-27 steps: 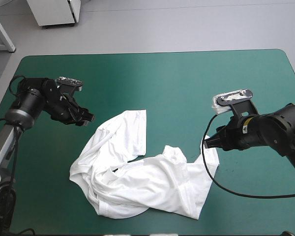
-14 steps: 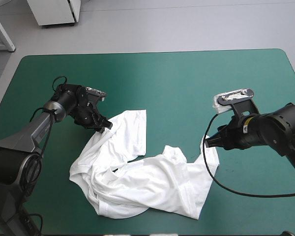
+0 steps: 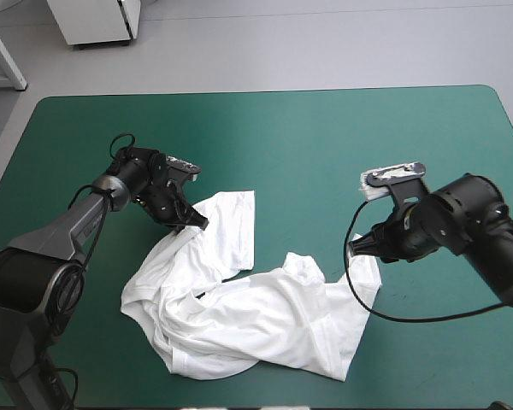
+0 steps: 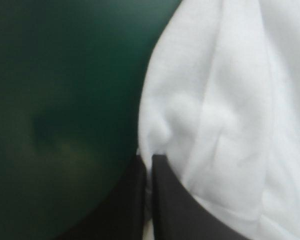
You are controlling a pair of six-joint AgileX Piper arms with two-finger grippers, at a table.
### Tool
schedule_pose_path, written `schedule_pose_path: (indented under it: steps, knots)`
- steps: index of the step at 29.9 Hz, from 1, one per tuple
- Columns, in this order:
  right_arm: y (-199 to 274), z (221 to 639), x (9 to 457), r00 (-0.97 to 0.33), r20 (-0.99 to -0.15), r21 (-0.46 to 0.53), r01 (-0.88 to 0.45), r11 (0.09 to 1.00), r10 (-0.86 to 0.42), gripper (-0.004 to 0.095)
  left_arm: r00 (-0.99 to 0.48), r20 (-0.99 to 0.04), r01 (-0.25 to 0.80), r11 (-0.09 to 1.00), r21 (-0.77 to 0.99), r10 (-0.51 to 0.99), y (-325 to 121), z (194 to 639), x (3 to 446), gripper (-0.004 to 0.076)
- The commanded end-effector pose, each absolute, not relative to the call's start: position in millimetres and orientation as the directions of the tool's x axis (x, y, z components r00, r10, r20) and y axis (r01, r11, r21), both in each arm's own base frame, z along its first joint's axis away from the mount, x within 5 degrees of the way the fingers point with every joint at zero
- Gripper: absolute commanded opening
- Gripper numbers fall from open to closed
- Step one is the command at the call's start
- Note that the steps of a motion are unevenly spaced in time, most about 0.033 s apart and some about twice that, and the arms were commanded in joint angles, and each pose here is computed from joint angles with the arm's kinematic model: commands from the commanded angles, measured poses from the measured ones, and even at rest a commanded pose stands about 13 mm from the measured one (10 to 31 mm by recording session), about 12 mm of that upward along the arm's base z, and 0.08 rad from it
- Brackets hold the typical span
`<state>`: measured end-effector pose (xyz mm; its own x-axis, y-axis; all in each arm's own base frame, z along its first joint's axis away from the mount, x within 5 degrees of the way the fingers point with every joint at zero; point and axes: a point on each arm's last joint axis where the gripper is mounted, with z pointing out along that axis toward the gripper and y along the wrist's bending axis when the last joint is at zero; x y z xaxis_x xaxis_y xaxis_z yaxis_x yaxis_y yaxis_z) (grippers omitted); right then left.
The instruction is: Fold the cloth
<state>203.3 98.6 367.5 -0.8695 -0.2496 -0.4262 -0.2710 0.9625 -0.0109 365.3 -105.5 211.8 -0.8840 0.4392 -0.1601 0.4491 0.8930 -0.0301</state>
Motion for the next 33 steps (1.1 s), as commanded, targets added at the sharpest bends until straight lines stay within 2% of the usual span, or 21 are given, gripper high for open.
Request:
schedule_pose_path:
  steps: [1, 3, 8, 15, 21, 33]
  knots:
    - [103, 348, 212, -0.897, -0.36, -0.009, -0.27, 0.963, -0.255, 0.0392, -0.879, -0.183, 0.451, 0.892, -0.017, 0.441, -107, 214, 367, -0.0022]
    - [109, 331, 220, -0.911, -0.32, -0.005, -0.272, 0.962, -0.259, 0.0392, -0.879, -0.183, 0.45, 0.893, -0.019, 0.439, -107, 214, 367, -0.0022]
    - [109, 308, 243, -0.921, -0.309, 0.002, -0.248, 0.969, -0.236, 0.0392, -0.88, -0.183, 0.449, 0.893, -0.021, 0.438, -107, 214, 367, -0.0022]
    - [75, 277, 284, -0.961, -0.244, 0.15, -0.173, 0.974, -0.133, 0.0394, -0.877, -0.199, 0.449, 0.894, -0.017, 0.437, -107, 214, 368, -0.0022]
    - [76, 262, 298, -0.959, -0.255, 0.154, -0.167, 0.974, -0.124, 0.0407, -0.875, -0.214, 0.448, 0.894, -0.014, 0.435, -108, 215, 370, -0.0022]
    - [84, 229, 315, -0.976, -0.193, 0.203, -0.142, 0.969, -0.103, 0.0407, -0.872, -0.226, 0.447, 0.894, -0.011, 0.434, -108, 215, 371, -0.0022]
